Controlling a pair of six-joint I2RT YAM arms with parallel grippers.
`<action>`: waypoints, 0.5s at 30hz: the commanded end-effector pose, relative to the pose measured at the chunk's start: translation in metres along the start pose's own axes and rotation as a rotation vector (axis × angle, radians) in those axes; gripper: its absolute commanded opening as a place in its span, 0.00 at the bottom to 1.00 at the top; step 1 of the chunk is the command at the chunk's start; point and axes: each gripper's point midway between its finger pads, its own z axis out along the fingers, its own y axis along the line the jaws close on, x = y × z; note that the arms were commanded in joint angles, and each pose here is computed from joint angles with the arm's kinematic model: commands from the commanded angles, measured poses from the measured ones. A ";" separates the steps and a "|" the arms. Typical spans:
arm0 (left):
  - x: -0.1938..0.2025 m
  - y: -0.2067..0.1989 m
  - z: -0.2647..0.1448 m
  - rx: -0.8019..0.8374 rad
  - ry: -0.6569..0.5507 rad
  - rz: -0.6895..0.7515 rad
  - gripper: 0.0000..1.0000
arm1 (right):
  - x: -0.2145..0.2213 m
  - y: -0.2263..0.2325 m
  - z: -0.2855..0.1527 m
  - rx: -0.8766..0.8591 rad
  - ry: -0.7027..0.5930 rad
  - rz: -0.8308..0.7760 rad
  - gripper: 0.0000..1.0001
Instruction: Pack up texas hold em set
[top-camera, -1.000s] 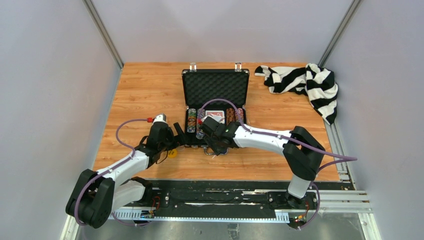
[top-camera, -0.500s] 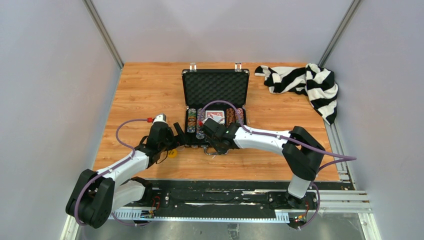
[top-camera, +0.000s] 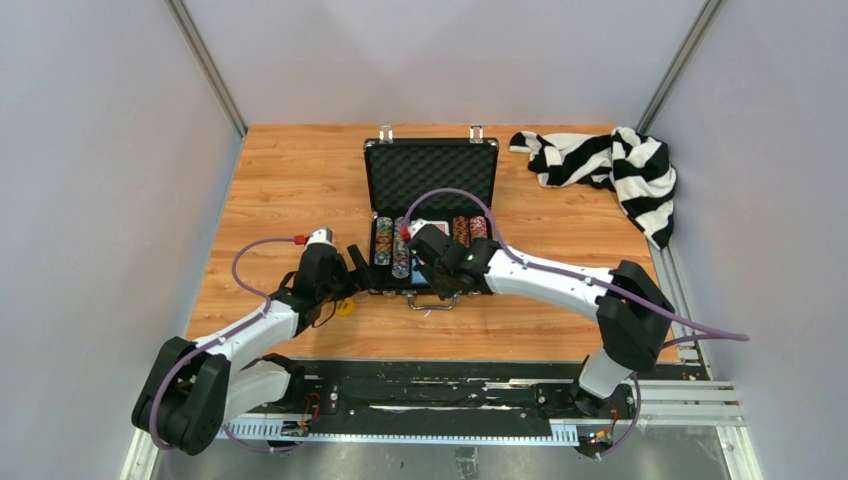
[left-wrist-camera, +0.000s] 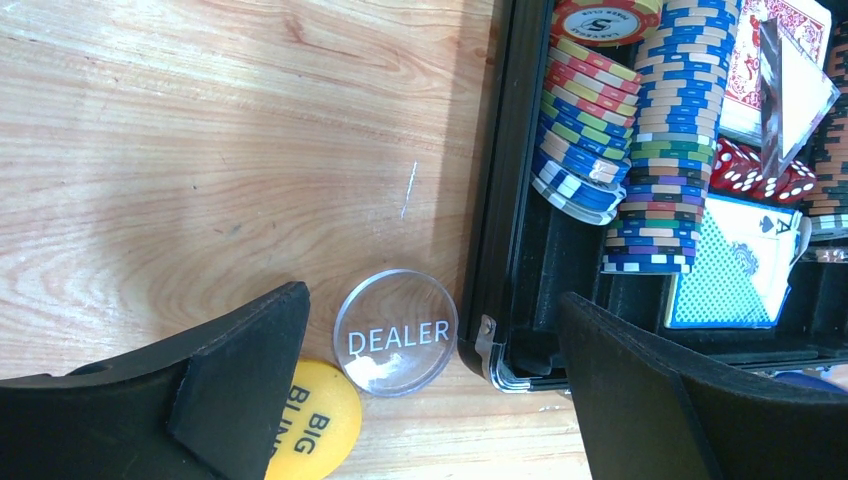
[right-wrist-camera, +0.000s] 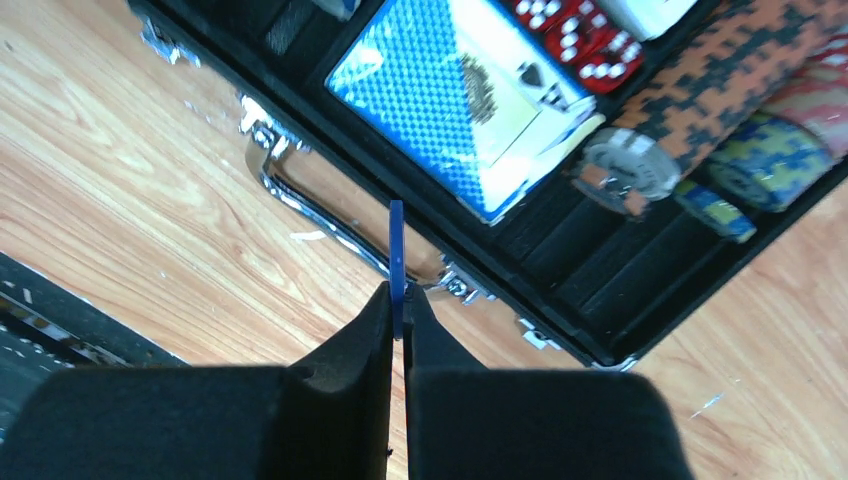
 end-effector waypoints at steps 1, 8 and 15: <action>0.005 0.006 0.003 -0.019 0.023 -0.001 0.99 | -0.031 -0.021 -0.013 0.007 -0.092 0.044 0.01; 0.005 0.005 0.005 -0.019 0.034 0.006 0.99 | -0.066 -0.022 0.004 -0.345 -0.238 0.328 0.01; 0.003 0.007 0.003 -0.030 0.029 0.013 0.99 | -0.081 -0.020 0.018 -0.547 -0.266 0.460 0.01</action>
